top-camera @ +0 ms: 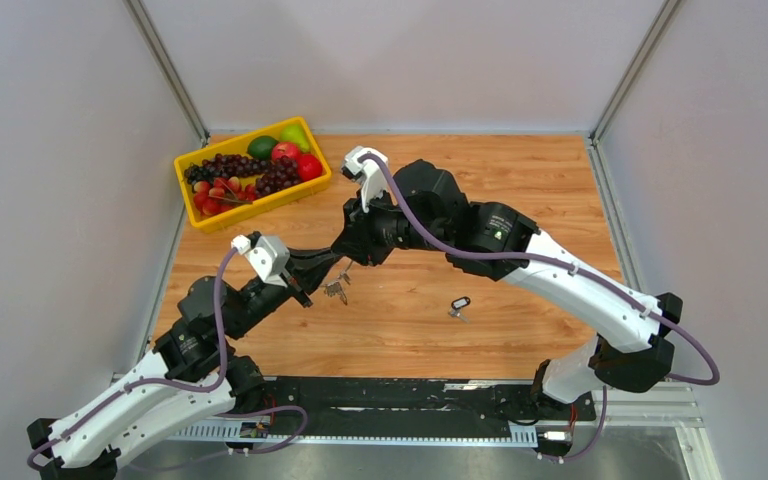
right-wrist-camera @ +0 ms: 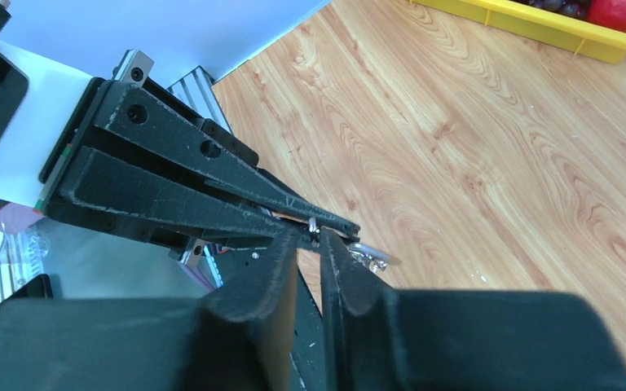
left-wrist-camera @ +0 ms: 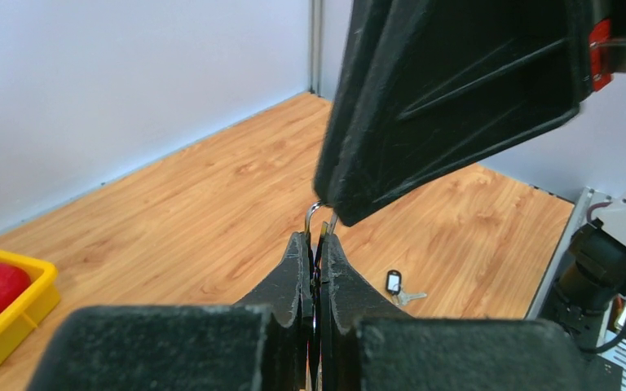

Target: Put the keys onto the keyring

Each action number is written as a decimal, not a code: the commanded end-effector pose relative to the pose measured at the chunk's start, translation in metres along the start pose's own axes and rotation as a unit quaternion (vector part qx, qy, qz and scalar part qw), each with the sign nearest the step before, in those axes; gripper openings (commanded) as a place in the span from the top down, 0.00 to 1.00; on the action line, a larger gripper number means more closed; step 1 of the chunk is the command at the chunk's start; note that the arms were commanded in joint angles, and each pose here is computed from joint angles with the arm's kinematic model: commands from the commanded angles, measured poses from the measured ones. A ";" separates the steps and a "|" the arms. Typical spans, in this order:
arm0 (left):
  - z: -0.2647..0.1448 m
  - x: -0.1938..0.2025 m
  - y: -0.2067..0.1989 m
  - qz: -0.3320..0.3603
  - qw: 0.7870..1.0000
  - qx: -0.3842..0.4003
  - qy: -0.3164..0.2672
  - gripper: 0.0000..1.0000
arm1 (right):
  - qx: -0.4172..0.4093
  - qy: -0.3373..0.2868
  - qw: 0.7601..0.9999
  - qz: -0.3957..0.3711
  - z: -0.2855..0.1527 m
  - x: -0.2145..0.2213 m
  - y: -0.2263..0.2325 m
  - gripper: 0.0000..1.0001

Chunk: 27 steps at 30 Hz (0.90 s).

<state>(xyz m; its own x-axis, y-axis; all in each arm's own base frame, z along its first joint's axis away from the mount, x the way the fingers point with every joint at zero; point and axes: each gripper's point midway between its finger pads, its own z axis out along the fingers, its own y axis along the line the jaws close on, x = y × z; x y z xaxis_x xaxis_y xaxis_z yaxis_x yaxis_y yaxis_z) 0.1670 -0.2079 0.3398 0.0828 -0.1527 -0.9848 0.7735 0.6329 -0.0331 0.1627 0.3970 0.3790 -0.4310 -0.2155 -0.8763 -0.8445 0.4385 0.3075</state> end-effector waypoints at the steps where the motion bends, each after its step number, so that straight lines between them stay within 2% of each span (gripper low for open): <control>1: 0.001 -0.020 0.006 -0.003 0.999 -0.019 -0.026 1.00 | -0.001 -0.052 0.999 -0.001 -0.021 -0.026 0.006 0.76; 5: 0.000 -0.020 0.008 -0.001 0.999 -0.024 -0.026 1.00 | 0.013 -0.058 0.998 0.002 -0.027 -0.027 -0.004 0.59; 12: -0.001 -0.019 0.012 0.000 0.999 -0.033 -0.022 1.00 | 0.099 -0.057 0.993 0.014 -0.041 -0.007 -0.056 0.49; 16: -0.001 -0.013 0.012 0.001 0.999 -0.034 -0.013 1.00 | 0.202 -0.029 0.978 0.045 -0.048 0.041 -0.111 0.50; 20: -0.001 -0.014 0.012 0.001 0.999 -0.033 -0.013 1.00 | 0.249 0.006 0.965 0.088 -0.053 0.090 -0.146 0.50; 27: 0.000 -0.009 0.011 -0.002 0.999 -0.031 -0.007 1.00 | 0.351 0.054 0.925 0.135 -0.066 0.174 -0.195 0.49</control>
<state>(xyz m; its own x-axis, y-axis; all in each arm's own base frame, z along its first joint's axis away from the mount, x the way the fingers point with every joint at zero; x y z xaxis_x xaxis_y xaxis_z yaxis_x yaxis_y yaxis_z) 0.1757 -0.2017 0.3328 0.0674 -0.1326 -0.9889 0.7335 0.6784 -0.0410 0.2260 0.2372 0.2047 -0.6463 -0.1858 -0.7401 -0.4317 0.8888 0.1538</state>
